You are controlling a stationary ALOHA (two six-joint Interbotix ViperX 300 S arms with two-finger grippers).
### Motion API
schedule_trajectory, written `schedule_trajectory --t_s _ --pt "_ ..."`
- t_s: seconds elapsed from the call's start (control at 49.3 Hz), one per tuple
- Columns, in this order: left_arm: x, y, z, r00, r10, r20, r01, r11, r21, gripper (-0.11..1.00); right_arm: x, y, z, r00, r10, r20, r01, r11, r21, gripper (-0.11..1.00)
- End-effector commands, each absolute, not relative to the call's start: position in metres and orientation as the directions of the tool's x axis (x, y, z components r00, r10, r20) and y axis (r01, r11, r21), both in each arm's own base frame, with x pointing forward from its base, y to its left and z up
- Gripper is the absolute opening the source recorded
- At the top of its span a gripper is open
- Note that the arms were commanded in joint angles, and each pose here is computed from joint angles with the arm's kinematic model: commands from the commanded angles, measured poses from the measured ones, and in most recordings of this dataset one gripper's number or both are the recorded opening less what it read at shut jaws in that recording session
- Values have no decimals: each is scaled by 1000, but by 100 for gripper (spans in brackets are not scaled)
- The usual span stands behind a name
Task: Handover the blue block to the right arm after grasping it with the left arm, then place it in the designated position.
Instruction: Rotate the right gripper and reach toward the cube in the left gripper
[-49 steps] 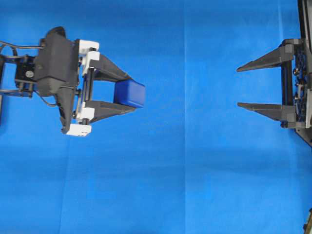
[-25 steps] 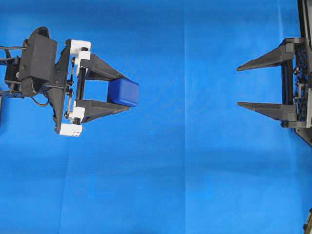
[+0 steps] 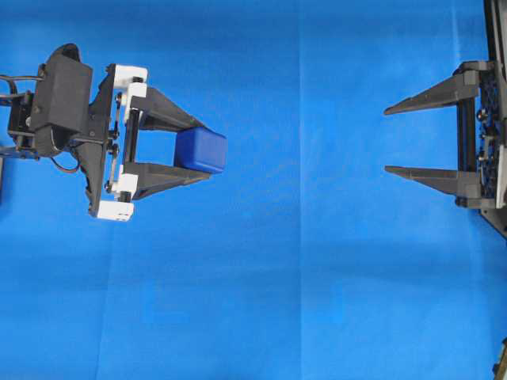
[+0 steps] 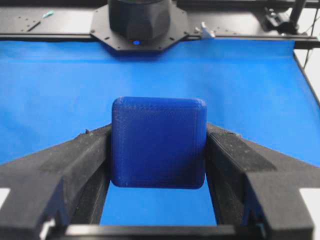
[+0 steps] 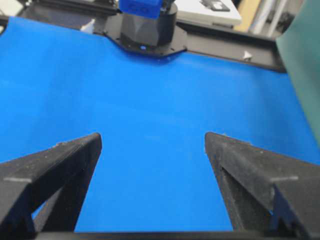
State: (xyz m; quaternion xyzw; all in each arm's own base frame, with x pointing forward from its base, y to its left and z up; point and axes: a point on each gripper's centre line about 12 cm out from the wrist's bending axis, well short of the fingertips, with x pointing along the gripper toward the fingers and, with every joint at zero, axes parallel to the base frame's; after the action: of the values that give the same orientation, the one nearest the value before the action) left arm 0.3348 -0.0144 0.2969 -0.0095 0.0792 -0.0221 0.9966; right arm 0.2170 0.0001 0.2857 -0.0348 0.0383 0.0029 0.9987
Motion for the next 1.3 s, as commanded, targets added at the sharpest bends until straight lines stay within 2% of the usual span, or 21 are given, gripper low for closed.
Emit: schedule_trajectory --t_s 0.0,0.304,0.507,0.709,0.79,0.892,1.277 --pt "334 -15 309 992 -48 -115 46 999 -21 48 220 0 299 999 8 -50 -14 992 -125 97" --pt "334 -15 309 992 -47 -116 45 999 -24 48 219 4 308 999 40 -30 -50 874 -483 97" --pt "334 -15 310 992 -47 -113 45 999 -24 48 217 7 310 998 62 -26 -62 695 -716 97" --pt "334 -14 309 992 -45 -115 43 999 -25 48 218 9 308 996 80 -39 -73 496 -865 97" --pt "334 -14 310 993 -45 -112 43 999 -25 48 218 10 306 995 87 -47 -78 405 -911 97" --pt "334 -14 310 993 -46 -107 43 999 -27 48 219 10 305 994 91 -56 -85 350 -933 97" --pt "334 -15 310 993 -47 -107 44 999 -28 48 221 11 303 993 97 -65 -93 324 -941 97"
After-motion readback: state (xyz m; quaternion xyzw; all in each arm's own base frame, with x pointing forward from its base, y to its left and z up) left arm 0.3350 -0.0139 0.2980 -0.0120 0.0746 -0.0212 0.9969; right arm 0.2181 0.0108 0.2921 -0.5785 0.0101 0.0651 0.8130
